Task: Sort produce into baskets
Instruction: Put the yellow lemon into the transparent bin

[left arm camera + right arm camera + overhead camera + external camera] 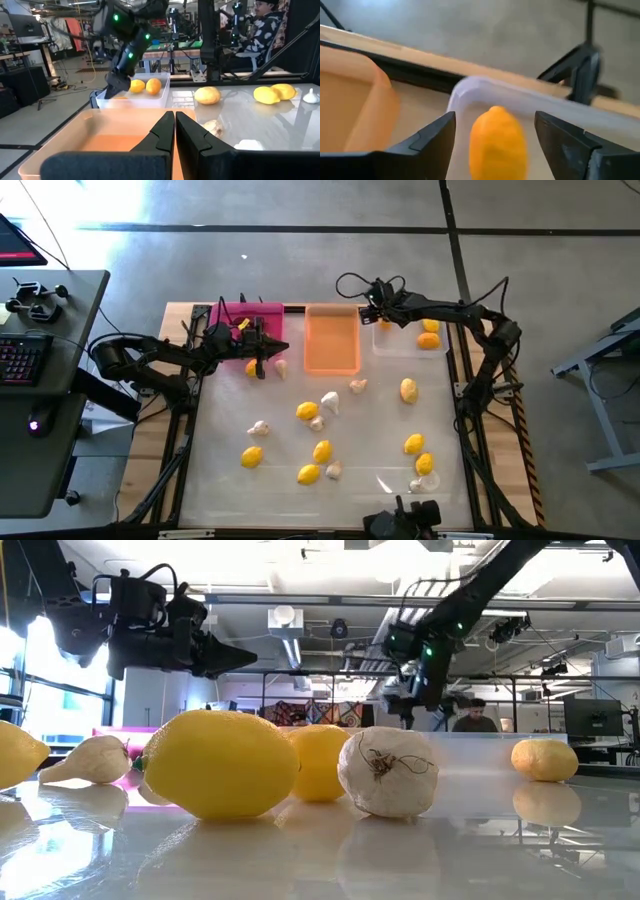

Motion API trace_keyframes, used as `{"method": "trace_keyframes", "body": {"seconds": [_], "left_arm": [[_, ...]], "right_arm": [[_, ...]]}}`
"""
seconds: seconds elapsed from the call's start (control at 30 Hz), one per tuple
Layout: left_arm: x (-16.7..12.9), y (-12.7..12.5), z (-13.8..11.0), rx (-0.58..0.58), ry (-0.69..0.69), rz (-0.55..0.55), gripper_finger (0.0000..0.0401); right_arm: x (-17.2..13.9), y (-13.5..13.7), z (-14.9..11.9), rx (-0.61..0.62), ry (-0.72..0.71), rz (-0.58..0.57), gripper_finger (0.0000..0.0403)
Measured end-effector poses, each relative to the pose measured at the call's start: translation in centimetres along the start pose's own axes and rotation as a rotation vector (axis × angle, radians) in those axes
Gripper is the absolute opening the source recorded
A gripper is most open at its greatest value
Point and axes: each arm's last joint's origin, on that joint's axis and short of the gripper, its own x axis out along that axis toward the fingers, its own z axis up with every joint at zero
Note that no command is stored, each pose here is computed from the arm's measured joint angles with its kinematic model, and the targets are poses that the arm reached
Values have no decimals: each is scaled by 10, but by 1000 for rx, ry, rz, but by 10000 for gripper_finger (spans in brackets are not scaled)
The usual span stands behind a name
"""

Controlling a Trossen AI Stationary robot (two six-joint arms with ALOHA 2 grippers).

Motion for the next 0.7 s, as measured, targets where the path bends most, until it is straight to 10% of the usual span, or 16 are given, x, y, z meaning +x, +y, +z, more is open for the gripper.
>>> {"method": "trace_keyframes", "body": {"seconds": [0.33,0.7], "left_arm": [[0,0,-1,-11,16,21,3],[0,1,-6,-16,60,47,3]], "right_arm": [[-55,20,14,-208,-104,43,224],[-97,64,-22,-518,-84,282,35]]}}
